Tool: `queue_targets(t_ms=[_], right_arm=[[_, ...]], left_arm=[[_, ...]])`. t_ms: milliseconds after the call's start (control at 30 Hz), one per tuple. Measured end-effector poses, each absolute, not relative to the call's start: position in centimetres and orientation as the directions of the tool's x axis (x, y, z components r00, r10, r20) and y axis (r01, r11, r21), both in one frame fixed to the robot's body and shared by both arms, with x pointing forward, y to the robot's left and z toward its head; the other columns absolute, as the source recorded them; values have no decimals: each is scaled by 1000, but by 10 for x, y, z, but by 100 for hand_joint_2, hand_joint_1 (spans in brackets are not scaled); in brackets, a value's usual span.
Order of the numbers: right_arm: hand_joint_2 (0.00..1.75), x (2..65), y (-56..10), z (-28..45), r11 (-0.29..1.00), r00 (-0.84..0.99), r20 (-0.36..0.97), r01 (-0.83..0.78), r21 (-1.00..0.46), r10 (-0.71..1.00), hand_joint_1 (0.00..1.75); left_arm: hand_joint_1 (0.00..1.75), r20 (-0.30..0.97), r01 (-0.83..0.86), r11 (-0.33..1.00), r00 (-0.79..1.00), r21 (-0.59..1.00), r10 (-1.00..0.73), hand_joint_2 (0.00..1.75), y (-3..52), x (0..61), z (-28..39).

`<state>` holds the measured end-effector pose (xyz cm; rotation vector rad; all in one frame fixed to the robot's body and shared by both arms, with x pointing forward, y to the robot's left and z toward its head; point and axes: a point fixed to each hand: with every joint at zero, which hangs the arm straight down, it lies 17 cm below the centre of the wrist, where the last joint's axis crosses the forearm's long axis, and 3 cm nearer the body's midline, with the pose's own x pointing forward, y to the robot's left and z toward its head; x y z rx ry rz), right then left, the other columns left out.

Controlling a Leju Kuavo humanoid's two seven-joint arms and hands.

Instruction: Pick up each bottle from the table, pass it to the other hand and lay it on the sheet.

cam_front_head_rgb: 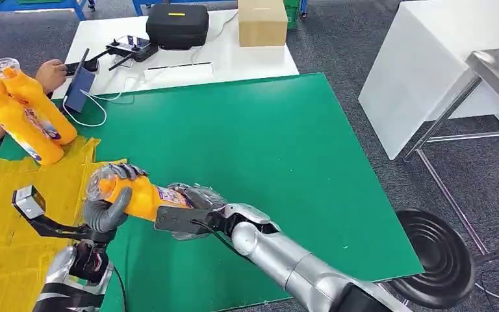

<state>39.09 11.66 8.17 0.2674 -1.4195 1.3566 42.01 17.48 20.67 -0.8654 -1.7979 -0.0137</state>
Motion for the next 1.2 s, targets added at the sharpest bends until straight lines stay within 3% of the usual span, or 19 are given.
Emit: queue_targets(t_ms=[367,400,433,667,700,1200], right_arm=[[175,390,116,77,312,-368,783,-767,-561,502,175],[175,390,116,76,312,-368,783,-767,-560,502,23],[175,390,116,76,311,-367,782,-767,-561,503,0],[175,391,115,75,321,-365,781,-761,-564,506,0],[0,391,115,75,322,-365,781,-761,-564,506,0],[0,392,113,73,323,-359,783,-763,-560,509,0]], left_arm=[[175,827,553,735,-136,-393,545,175,176,421,202],[175,827,553,735,-136,-393,545,175,176,421,202],[175,827,553,735,-136,-393,545,175,176,421,202],[175,826,554,733,-137,-393,546,175,176,421,203],[175,826,555,733,-136,-393,547,175,175,421,203],[175,825,561,729,-137,-391,549,175,175,421,204]])
